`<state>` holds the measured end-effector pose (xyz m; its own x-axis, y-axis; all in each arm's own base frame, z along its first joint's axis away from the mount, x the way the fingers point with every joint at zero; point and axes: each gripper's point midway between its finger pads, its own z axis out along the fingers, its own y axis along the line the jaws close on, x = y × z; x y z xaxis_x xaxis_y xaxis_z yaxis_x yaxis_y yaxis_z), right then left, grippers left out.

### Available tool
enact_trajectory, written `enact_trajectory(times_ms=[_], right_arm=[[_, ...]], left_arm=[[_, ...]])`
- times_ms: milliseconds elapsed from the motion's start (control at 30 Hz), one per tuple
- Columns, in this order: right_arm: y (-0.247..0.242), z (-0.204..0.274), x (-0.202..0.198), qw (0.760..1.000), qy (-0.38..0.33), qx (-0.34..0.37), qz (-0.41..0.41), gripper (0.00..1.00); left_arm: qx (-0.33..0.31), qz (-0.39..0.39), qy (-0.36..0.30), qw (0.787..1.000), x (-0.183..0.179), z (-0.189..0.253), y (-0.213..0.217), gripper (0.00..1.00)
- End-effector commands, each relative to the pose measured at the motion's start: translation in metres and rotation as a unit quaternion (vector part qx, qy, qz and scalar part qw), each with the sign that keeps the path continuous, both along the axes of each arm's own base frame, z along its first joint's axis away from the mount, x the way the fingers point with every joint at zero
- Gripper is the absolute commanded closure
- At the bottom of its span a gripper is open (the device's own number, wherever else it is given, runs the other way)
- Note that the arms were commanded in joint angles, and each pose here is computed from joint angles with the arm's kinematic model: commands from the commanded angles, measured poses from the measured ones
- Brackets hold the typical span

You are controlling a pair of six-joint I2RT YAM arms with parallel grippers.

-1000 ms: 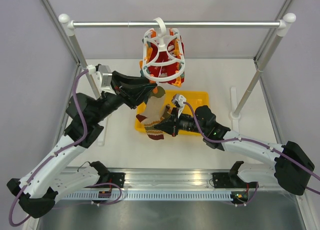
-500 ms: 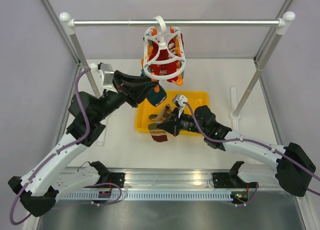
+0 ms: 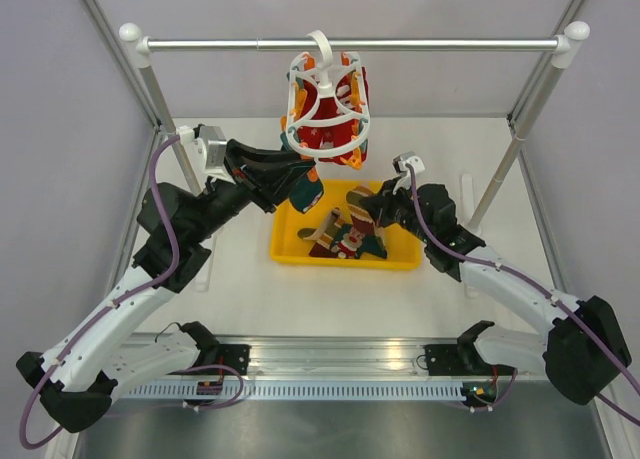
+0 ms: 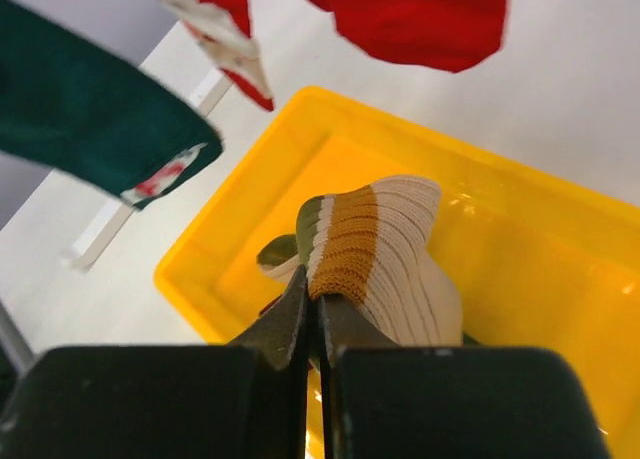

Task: Remove the socks clipped to the hanger

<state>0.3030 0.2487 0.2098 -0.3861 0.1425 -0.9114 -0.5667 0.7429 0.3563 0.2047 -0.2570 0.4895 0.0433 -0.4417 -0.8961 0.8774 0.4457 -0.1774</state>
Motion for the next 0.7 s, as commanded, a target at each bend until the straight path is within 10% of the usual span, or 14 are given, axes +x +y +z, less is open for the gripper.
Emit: enact_trajectory(times_ms=[0, 100, 233, 667], right_arm=[[-0.012, 0.014, 0.024, 0.999, -0.017, -0.007, -0.047, 0.99], [-0.016, 0.006, 0.032, 0.998, -0.010, -0.020, -0.060, 0.89], [-0.018, 0.005, 0.034, 0.997, -0.012, -0.020, -0.068, 0.33], [0.042, 0.083, 0.004, 0.982, -0.128, 0.077, 0.118, 0.16]], left_arm=[[-0.024, 0.008, 0.001, 1.000, -0.001, 0.016, 0.007, 0.98], [-0.024, 0.008, 0.001, 1.000, -0.001, 0.017, 0.007, 0.98], [-0.022, 0.006, 0.004, 1.000, -0.002, 0.015, 0.006, 0.98], [-0.018, -0.003, 0.011, 1.000, -0.002, 0.011, 0.003, 0.98]])
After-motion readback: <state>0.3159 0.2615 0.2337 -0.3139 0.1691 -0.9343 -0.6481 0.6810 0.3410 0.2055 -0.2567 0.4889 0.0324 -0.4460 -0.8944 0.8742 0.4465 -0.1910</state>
